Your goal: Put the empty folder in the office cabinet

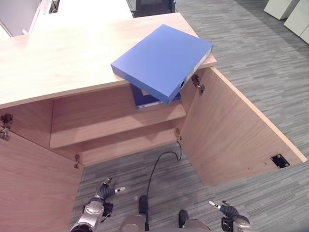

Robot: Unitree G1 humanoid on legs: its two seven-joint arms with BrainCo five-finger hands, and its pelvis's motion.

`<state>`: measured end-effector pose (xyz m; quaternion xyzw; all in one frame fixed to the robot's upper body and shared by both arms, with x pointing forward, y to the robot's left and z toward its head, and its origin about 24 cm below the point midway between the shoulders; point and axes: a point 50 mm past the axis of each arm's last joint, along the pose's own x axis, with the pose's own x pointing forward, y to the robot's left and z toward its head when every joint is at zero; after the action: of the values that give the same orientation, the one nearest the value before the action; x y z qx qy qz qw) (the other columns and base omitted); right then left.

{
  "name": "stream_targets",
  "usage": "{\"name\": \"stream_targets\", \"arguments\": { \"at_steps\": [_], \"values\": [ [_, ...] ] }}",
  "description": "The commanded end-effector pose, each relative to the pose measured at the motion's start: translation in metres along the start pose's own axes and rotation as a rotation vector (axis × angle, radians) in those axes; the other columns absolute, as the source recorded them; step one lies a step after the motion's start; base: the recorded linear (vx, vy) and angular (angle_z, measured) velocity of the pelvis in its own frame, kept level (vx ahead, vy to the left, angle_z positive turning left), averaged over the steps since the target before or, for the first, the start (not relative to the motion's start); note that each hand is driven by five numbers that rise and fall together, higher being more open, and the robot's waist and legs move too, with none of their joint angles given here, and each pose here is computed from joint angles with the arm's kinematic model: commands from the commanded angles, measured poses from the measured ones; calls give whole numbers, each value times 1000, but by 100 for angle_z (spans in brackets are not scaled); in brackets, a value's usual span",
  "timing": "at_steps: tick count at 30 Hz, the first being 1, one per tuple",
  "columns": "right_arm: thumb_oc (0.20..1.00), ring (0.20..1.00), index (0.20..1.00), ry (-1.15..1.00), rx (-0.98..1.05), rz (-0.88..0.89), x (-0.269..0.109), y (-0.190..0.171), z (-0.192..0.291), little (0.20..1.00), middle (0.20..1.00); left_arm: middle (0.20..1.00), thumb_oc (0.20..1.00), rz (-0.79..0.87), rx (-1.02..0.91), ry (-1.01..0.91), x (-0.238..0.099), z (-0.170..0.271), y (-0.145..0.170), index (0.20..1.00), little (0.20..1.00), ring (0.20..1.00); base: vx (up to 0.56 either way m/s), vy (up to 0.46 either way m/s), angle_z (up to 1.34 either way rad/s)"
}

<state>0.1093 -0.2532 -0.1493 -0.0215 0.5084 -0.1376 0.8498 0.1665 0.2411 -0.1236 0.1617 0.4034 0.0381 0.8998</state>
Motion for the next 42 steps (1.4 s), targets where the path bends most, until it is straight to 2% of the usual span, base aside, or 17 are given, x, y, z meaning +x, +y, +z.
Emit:
{"name": "stream_targets", "arguments": {
  "at_steps": [1,4,11,22,30,35,42],
  "values": [
    [1000,1000,1000,-20,29,-32,0,-9,3,1000,1000,1000,1000,31,-11,-73,7,22,10,1000,1000,1000,43,-120,3],
    [1000,1000,1000,-19,35,-41,-1,-13,0,1000,1000,1000,1000,25,-4,-34,4,10,8,1000,1000,1000,7,-118,21],
    [1000,1000,1000,-61,71,-69,-1,-24,10,1000,1000,1000,1000,21,-42,-56,7,19,4,1000,1000,1000,-141,-35,28],
    [1000,1000,1000,8,48,-74,-5,-31,-9,1000,1000,1000,1000,4,-45,-29,2,7,-5,1000,1000,1000,18,159,25],
    [1000,1000,1000,-16,58,-33,-1,-13,1,1000,1000,1000,1000,-15,21,-89,6,23,-4,1000,1000,1000,-1,252,1],
    [1000,1000,1000,-103,38,61,3,20,30,1000,1000,1000,1000,32,50,-150,9,41,19,1000,1000,1000,-94,405,-11],
    [1000,1000,1000,-81,9,46,3,18,23,1000,1000,1000,1000,41,17,-128,9,37,21,1000,1000,1000,-8,99,-54]
  ]
}}
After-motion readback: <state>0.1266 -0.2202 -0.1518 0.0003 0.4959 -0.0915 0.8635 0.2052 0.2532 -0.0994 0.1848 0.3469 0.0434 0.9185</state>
